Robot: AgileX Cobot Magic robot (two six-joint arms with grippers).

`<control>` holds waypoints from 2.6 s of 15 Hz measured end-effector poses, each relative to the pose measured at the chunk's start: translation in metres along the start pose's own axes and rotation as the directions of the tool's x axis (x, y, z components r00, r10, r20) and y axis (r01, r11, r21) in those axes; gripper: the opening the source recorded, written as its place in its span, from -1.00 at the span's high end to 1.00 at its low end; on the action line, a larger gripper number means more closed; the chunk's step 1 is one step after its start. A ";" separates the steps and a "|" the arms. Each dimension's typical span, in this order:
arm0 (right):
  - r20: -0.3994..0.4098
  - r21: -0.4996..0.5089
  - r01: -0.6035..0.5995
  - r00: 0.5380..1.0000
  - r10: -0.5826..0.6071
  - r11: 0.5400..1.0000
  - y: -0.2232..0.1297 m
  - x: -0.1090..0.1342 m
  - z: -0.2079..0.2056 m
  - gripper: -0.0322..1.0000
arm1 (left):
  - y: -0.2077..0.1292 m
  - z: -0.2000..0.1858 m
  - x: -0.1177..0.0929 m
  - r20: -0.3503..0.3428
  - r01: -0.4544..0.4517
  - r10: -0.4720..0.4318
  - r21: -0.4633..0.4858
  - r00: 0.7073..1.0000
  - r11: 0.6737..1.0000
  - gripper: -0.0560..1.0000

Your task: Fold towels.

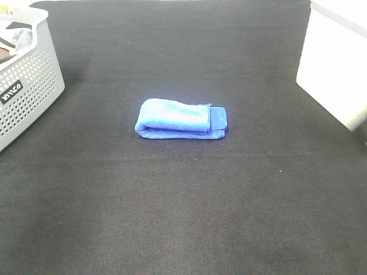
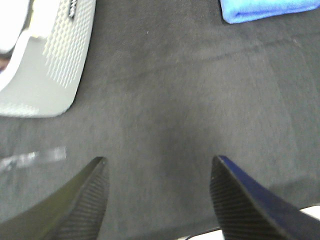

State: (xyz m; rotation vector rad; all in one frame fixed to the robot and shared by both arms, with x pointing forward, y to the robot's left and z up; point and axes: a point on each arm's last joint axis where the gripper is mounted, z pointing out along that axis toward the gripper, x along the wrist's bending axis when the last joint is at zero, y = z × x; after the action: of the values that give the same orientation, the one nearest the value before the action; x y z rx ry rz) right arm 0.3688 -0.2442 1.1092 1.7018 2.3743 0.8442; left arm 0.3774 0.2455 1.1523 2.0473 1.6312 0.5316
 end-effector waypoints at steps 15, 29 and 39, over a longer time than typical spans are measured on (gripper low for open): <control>0.226 -0.400 0.108 0.974 -0.017 0.910 -0.136 -0.009 -0.014 -0.65 | -0.163 0.009 0.011 0.193 -0.241 0.319 -0.345 0.928 0.907 -0.20; 0.227 -0.406 0.109 0.974 -0.015 0.907 -0.136 -0.010 -0.013 -0.65 | -0.162 0.009 0.011 0.176 -0.258 0.333 -0.349 0.926 0.901 -0.20; 0.319 -0.557 0.061 0.937 0.146 0.829 -0.153 -0.005 -0.023 -0.65 | -0.181 -0.006 0.015 -0.099 -0.034 -0.014 -0.469 0.995 0.883 -0.20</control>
State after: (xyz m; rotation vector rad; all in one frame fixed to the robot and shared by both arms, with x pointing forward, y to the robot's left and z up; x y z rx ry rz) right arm 0.2326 -0.2910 1.0526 1.5005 1.6391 1.0154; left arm 0.2334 0.2943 1.0528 1.6868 1.3723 0.9462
